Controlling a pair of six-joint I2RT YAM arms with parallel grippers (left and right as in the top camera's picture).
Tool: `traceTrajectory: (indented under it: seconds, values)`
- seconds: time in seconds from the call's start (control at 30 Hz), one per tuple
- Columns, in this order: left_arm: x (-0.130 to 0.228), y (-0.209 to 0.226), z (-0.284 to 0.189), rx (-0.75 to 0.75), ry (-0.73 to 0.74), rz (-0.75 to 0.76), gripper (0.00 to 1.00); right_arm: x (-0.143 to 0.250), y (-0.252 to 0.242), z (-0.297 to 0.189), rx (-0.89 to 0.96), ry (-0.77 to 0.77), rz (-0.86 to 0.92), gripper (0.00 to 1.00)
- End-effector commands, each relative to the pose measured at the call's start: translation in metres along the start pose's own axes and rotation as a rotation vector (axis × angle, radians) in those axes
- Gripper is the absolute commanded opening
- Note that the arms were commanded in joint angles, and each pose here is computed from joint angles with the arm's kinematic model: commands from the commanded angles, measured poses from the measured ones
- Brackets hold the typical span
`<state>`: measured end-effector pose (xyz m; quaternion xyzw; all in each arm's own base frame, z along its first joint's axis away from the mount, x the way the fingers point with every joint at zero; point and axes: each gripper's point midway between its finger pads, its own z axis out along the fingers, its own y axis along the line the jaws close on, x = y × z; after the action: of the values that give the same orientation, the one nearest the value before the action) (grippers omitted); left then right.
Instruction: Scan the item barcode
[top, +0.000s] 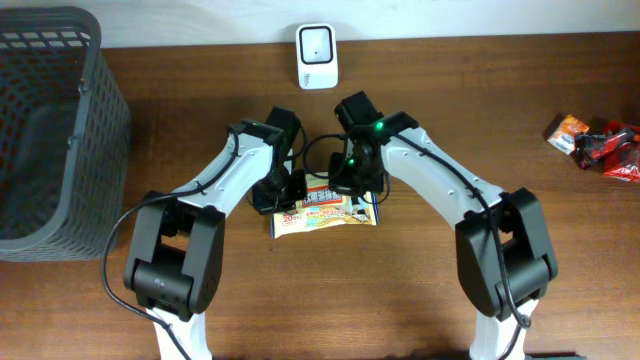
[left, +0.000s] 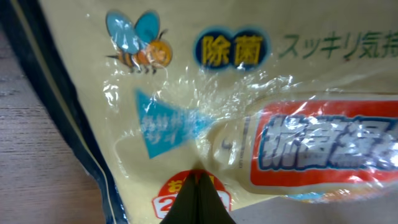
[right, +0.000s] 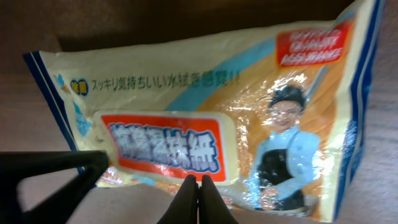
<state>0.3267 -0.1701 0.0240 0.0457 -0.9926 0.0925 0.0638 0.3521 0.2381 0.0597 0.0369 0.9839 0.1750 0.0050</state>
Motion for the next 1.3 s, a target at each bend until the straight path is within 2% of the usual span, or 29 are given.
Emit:
traceTrajectory:
  seconds: [0.0, 0.07, 0.13, 0.2, 0.27, 0.33, 0.37, 0.4, 0.43, 0.47, 0.5, 0.53, 0.63, 0.7, 0.73, 0.87, 0.93, 0.97, 1.0, 1.03, 1.1, 1.17, 1.2, 1.27]
  values:
    - [-0.002, 0.035, 0.007, -0.13, -0.027, -0.022, 0.0, 0.007, -0.023, 0.026, 0.104, 0.027, 0.073, 0.04]
    - [-0.01, 0.078, 0.004, -0.358, -0.117, -0.116, 0.0, 0.005, -0.067, 0.03, 0.306, -0.031, 0.126, 0.04]
    - [-0.015, 0.085, -0.003, -0.409, -0.149, -0.113, 0.0, 0.013, -0.093, 0.019, 0.445, -0.028, 0.136, 0.04]
    - [-0.02, 0.078, -0.021, -0.408, -0.154, -0.113, 0.0, 0.016, -0.094, 0.008, 0.46, -0.018, 0.143, 0.04]
    - [-0.031, 0.071, -0.057, -0.4, -0.18, -0.126, 0.0, 0.006, -0.078, -0.019, 0.421, -0.076, 0.122, 0.04]
    - [-0.055, 0.07, -0.092, -0.387, -0.273, -0.164, 0.0, -0.015, -0.038, -0.039, 0.278, -0.119, -0.122, 0.05]
    - [-0.075, 0.076, -0.102, -0.349, -0.344, -0.224, 0.15, -0.025, -0.007, -0.04, 0.145, -0.136, -0.281, 0.15]
    - [-0.083, 0.082, -0.105, -0.336, -0.369, -0.247, 0.4, -0.027, 0.007, -0.039, 0.076, -0.142, -0.358, 0.23]
    - [-0.091, 0.097, -0.107, -0.331, -0.38, -0.29, 0.69, -0.03, 0.026, -0.038, -0.011, -0.159, -0.502, 0.54]
    - [-0.093, 0.109, -0.107, -0.33, -0.371, -0.322, 0.91, -0.032, 0.034, -0.037, -0.033, -0.17, -0.61, 0.81]
    - [-0.094, 0.119, -0.105, -0.311, -0.357, -0.352, 0.99, -0.033, 0.039, -0.033, -0.035, -0.182, -0.72, 0.93]
    - [-0.095, 0.127, -0.103, -0.262, -0.33, -0.389, 0.99, -0.026, 0.05, -0.02, -0.058, -0.164, -0.881, 0.95]
    - [-0.098, 0.158, -0.108, -0.241, -0.324, -0.474, 0.99, 0.003, 0.064, 0.018, -0.069, -0.068, -1.114, 0.9]
    - [-0.097, 0.164, -0.109, -0.242, -0.322, -0.489, 0.99, 0.014, 0.068, 0.034, -0.032, -0.038, -1.215, 0.8]
    - [-0.097, 0.166, -0.11, -0.242, -0.321, -0.492, 0.99, 0.014, 0.067, 0.043, 0.033, -0.038, -1.243, 0.76]
    - [-0.097, 0.166, -0.11, -0.244, -0.322, -0.492, 0.99, 0.012, 0.05, 0.073, 0.085, 0.017, -1.228, 0.76]
    - [-0.095, 0.166, -0.109, -0.249, -0.315, -0.492, 0.99, 0.007, 0.032, 0.086, 0.168, 0.031, -1.053, 0.6]
    - [-0.094, 0.167, -0.109, -0.25, -0.311, -0.493, 0.99, -0.002, 0.026, 0.082, 0.214, -0.005, -0.906, 0.23]
    - [-0.094, 0.166, -0.109, -0.25, -0.311, -0.493, 0.99, -0.007, 0.022, 0.08, 0.22, -0.02, -0.815, 0.19]
    - [-0.094, 0.167, -0.109, -0.25, -0.311, -0.493, 0.99, -0.015, 0.017, 0.076, 0.22, -0.038, -0.694, 0.04]
    - [-0.094, 0.167, -0.109, -0.25, -0.311, -0.493, 0.99, -0.026, 0.006, 0.06, 0.188, -0.029, -0.495, 0.04]
    - [-0.094, 0.167, -0.109, -0.25, -0.311, -0.493, 0.99, -0.024, 0.013, 0.033, 0.066, 0.044, -0.429, 0.04]
    - [-0.094, 0.167, -0.109, -0.25, -0.311, -0.493, 0.99, -0.025, 0.02, 0.009, -0.032, 0.09, -0.375, 0.04]
    - [-0.094, 0.167, -0.109, -0.25, -0.311, -0.493, 0.99, -0.028, 0.043, -0.048, -0.346, 0.173, -0.251, 0.04]
